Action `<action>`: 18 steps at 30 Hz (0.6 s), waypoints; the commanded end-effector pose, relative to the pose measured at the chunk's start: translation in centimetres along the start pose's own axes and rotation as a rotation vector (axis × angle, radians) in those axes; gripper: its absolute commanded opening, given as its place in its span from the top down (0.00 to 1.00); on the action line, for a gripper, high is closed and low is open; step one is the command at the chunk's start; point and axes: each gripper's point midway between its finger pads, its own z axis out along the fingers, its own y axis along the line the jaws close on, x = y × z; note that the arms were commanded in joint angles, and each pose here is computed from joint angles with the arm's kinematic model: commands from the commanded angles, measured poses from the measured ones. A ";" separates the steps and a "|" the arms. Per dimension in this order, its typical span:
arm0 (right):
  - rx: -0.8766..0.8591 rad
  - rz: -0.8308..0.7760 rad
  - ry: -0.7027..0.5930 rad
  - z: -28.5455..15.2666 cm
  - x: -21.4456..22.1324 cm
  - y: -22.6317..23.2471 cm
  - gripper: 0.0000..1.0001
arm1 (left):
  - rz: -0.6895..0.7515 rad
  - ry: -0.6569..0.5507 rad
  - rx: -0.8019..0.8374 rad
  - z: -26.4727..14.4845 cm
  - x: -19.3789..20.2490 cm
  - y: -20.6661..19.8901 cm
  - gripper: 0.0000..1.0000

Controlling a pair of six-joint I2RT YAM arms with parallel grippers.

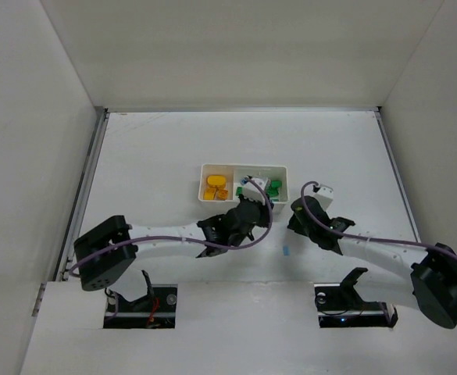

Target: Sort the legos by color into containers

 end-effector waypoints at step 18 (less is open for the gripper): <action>0.161 -0.158 0.038 1.7 -0.8 1.5 0.55 | -0.084 0.002 -0.168 4.7 -3.4 10.0 0.86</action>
